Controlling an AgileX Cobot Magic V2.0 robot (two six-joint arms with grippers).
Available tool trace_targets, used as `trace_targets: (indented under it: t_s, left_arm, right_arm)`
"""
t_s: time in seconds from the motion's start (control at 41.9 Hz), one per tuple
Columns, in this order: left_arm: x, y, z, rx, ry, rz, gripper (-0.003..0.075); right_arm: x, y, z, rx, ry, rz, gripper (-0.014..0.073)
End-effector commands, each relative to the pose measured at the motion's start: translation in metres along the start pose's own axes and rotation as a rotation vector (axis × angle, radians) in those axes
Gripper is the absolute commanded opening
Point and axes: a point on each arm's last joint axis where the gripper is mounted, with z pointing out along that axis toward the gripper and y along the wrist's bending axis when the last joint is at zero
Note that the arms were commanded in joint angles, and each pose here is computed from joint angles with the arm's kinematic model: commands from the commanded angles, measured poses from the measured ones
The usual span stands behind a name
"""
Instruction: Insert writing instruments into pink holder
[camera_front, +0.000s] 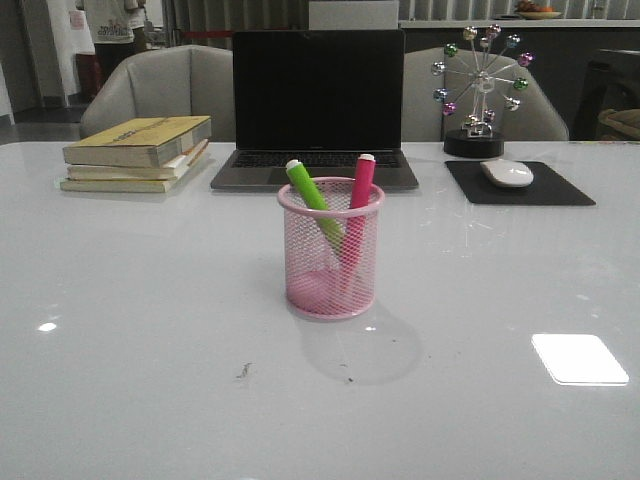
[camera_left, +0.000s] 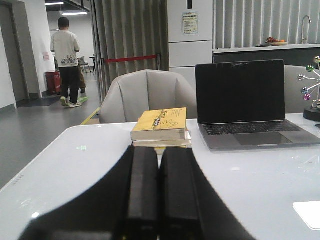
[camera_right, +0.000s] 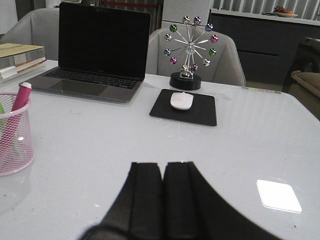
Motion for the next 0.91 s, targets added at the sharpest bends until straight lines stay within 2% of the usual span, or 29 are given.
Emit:
trace_targets:
  t_s: [0.0, 0.215, 0.884]
  left_arm:
    - [-0.0086, 0.001, -0.0021, -0.012, -0.107, -0.009, 0.0092]
    - [-0.0086, 0.001, -0.0021, -0.012, -0.107, -0.009, 0.0092]
    - [-0.0086, 0.001, -0.0021, -0.012, -0.107, -0.009, 0.0092]
  right_arm:
    - [-0.0145, -0.002, -0.0028, 0.024, -0.149, -0.001, 0.0067]
    - [-0.0213, -0.003, -0.0041, 0.019, -0.228, 0.161, 0.0067]
    - [-0.0189, -0.0039, -0.0036, 0.045, -0.202, 0.127, 0.0067]
